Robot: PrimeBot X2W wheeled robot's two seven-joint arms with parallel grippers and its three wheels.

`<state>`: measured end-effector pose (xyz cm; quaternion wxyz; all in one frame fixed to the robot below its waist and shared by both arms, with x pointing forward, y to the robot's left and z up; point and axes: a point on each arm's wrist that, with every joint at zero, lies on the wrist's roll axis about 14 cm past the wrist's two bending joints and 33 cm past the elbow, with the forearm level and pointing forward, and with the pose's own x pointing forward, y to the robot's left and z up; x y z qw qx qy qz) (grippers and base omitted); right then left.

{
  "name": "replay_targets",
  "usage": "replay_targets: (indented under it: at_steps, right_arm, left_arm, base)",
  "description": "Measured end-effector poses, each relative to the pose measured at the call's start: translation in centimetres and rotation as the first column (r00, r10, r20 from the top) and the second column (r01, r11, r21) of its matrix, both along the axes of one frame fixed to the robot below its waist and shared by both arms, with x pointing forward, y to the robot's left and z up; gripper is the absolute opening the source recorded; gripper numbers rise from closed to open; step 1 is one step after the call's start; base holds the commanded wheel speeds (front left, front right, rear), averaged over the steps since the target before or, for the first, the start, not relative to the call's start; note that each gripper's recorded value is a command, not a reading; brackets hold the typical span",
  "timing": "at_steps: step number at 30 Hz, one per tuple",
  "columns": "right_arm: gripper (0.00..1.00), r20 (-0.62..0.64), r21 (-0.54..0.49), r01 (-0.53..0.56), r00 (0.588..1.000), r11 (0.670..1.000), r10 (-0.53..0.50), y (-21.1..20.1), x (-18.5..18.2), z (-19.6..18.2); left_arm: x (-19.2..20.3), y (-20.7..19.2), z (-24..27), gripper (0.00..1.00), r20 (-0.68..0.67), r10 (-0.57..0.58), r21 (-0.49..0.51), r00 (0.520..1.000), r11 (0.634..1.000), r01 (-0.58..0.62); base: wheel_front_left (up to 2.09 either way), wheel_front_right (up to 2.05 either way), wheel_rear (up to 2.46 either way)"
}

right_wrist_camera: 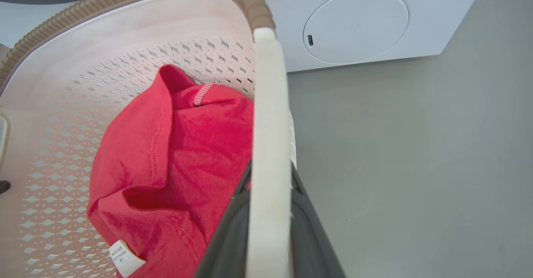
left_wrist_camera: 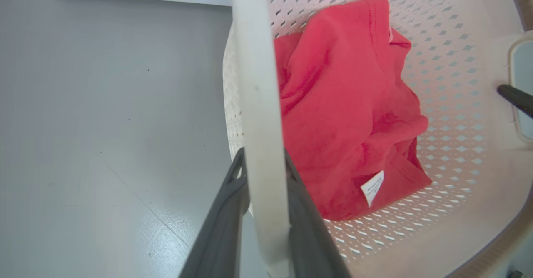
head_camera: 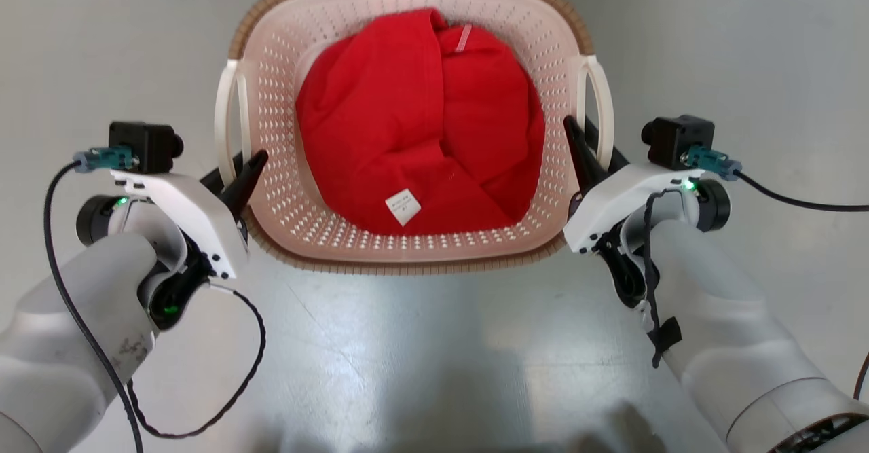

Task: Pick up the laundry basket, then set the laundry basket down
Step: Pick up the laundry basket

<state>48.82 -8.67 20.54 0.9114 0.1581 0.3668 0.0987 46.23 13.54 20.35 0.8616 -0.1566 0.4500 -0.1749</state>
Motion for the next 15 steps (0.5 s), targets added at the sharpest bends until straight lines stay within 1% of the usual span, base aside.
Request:
replay_targets:
  at_steps: [6, 11, 15]
  right_arm:
    - [0.00, 0.002, -0.003, -0.002, 1.000, 1.000, 0.002, 0.0, -0.8, 2.6]
    - [0.00, -0.027, -0.006, 0.000, 1.000, 1.000, 0.000, -0.2, -3.1, 3.8]
    - [0.00, -0.031, -0.005, -0.003, 1.000, 1.000, 0.003, -0.3, -4.1, 5.3]
  left_arm:
    - [-1.0, -0.2, 2.4, 0.00, 0.002, 0.006, 0.004, 1.000, 1.000, -0.006]
    - [-2.8, -0.7, 3.6, 0.00, -0.026, 0.001, 0.004, 1.000, 1.000, -0.001]
    - [-3.9, -1.0, 4.7, 0.00, -0.034, -0.004, 0.011, 0.999, 1.000, 0.005]
  base:
    - [0.00, 0.00, 0.00]
    - [0.00, 0.00, 0.00]
    - [0.00, 0.00, 0.00]
